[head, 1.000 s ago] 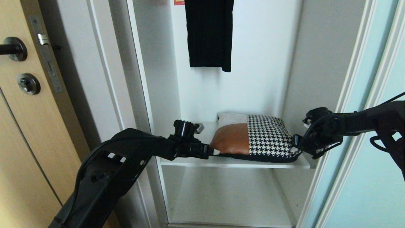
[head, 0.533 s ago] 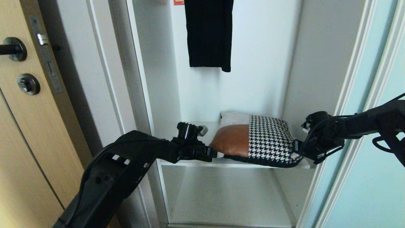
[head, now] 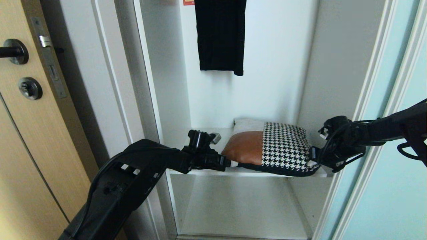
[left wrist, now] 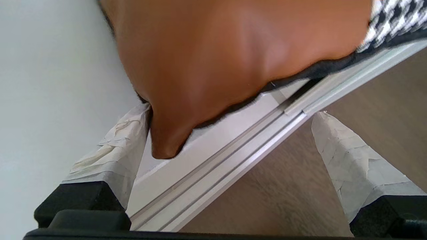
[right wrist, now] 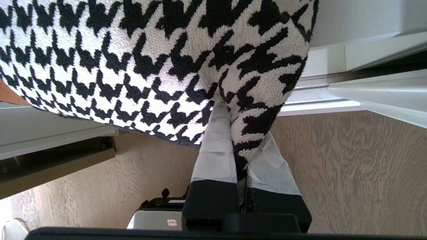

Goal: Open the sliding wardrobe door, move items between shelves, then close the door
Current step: Place the pillow on the lower shelf

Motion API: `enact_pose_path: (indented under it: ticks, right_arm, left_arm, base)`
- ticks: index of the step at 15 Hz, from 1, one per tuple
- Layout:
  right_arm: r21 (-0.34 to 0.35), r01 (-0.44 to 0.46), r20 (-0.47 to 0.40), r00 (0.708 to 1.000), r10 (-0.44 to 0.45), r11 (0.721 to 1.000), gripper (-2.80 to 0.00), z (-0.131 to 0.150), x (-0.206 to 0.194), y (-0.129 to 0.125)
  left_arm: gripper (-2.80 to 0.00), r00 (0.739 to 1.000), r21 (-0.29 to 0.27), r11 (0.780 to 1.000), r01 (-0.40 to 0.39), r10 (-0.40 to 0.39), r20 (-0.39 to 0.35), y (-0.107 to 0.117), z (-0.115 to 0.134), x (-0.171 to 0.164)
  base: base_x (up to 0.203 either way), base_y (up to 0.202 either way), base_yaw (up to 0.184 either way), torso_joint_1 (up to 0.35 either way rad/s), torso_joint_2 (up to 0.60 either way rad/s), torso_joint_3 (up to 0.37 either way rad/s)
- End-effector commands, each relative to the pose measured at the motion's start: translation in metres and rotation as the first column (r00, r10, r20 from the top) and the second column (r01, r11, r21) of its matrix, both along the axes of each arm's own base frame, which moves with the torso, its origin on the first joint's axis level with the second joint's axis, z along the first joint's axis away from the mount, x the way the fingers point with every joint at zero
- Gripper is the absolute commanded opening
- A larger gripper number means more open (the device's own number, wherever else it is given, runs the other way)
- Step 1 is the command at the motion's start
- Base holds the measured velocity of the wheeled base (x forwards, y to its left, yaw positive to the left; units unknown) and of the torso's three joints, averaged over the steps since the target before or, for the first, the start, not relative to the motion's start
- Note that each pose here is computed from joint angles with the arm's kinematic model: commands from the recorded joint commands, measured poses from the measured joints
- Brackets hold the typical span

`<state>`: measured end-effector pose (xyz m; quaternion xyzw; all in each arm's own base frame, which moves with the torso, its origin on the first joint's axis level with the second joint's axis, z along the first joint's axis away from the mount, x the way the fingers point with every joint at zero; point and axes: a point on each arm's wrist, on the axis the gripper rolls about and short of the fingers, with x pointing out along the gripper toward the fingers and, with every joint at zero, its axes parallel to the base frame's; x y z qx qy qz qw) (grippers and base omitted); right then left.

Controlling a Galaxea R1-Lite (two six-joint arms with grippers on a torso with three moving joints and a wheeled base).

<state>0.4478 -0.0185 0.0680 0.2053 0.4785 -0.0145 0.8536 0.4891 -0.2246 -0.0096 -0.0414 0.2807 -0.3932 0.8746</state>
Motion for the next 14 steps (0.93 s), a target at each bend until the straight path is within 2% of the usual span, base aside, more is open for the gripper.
enact_pose_path:
  ticks: [1,5,6,14]
  right_arm:
    - [0.005,0.007,0.001,1.000,-0.007,1.000,-2.80,-0.0006,0.0012,-0.0011]
    - [0.006,0.008,0.005,1.000,-0.008,1.000,-2.80,0.0004,0.0014,-0.0018]
    - [0.006,0.008,0.005,1.000,-0.008,1.000,-2.80,0.0004,0.0014,-0.0018]
    - [0.011,0.009,0.013,1.000,-0.009,1.000,-2.80,0.0032,0.0018,-0.0037]
  left_arm:
    - [0.00,1.000,0.004,1.000,0.011,-0.011,-0.004,-0.0036,-0.0023,-0.0022]
    - [0.00,1.000,0.009,1.000,0.007,-0.007,-0.005,-0.0040,-0.0089,-0.0016]
    - [-2.80,1.000,0.009,1.000,0.007,-0.007,-0.005,-0.0040,-0.0089,-0.0016]
    - [-2.80,1.000,0.007,1.000,0.004,-0.004,-0.001,-0.0038,-0.0078,-0.0009]
  base:
    - [0.000,0.000,0.000,0.000,0.00,0.000]
    - [0.000,0.000,0.000,0.000,0.00,0.000]
    - [0.000,0.000,0.000,0.000,0.00,0.000]
    - [0.000,0.000,0.000,0.000,0.00,0.000]
